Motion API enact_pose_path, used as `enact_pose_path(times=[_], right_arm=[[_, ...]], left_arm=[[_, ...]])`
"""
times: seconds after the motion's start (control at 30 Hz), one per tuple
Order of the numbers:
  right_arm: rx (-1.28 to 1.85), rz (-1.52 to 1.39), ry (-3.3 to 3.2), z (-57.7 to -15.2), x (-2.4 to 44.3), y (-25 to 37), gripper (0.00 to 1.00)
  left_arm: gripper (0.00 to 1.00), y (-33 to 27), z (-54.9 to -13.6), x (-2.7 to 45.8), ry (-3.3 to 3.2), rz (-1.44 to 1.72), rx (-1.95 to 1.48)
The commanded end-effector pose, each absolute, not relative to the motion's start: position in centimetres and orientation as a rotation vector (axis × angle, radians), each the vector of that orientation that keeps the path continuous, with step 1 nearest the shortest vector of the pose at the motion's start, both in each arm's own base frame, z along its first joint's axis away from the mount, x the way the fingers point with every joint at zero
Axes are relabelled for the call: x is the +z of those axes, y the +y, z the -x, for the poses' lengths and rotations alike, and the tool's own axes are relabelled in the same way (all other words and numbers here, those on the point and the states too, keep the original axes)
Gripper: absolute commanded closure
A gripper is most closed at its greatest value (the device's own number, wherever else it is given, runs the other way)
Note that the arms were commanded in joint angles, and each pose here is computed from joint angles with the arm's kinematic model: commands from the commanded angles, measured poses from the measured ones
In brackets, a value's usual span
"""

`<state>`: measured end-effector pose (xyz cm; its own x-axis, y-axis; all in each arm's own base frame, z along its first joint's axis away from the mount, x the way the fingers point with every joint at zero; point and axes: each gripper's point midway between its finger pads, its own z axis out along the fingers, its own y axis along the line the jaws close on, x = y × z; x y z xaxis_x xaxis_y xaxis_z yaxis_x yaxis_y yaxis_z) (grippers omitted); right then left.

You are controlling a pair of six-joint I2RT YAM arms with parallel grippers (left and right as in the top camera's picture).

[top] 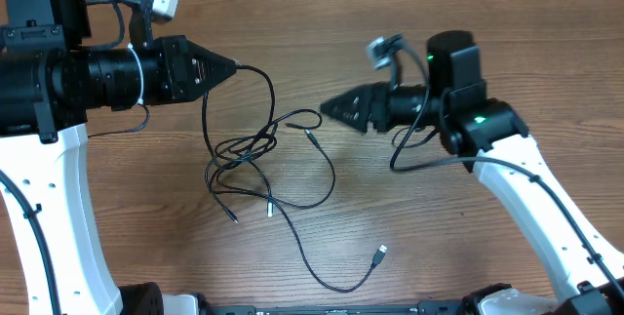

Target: Untangle cables

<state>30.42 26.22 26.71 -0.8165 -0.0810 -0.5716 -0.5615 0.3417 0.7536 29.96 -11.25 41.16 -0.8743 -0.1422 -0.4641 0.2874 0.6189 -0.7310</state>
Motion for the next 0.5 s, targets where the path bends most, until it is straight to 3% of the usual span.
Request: enact_pose_path(times=[0.0,0.1,0.17,0.27,0.3,0.33,0.37,0.47], right_arm=[[1.443,1.034,1.872,-26.2,28.1,28.6,0.24],[1.423,1.142,1.8,-24.9,28.1,29.7,0.26],[1.433,1.161,1.791,-24.4,28.1,30.1,0.36],[1.439,1.168,1.795,-24.1,28.0,30.3,0.71],[1.44,1.164,1.805,-24.1,27.9,30.3,0.69],[1.437,1.158,1.824,-24.1,27.7,30.2,0.48],[1.433,1.15,1.848,-24.0,27.4,30.1,0.33],[1.417,1.114,1.96,-23.8,25.9,29.6,0.3]], left_arm=[[0.96,-11.1,-29.1,41.9,2.386,0.029,-1.216],[0.96,-9.7,-29.4,40.3,2.472,0.235,-1.126],[0.96,-8.7,-29.6,39.4,2.506,0.315,-1.038],[0.96,-8.5,-29.4,39.1,2.522,0.331,-1.02],[0.95,-8.5,-29.4,39.1,2.521,0.33,-1.02],[0.95,-8.5,-29.4,39.1,2.52,0.329,-1.021],[0.95,-8.5,-29.4,39.1,2.52,0.329,-1.02],[0.95,-8.5,-29.4,39.1,2.519,0.329,-1.022]])
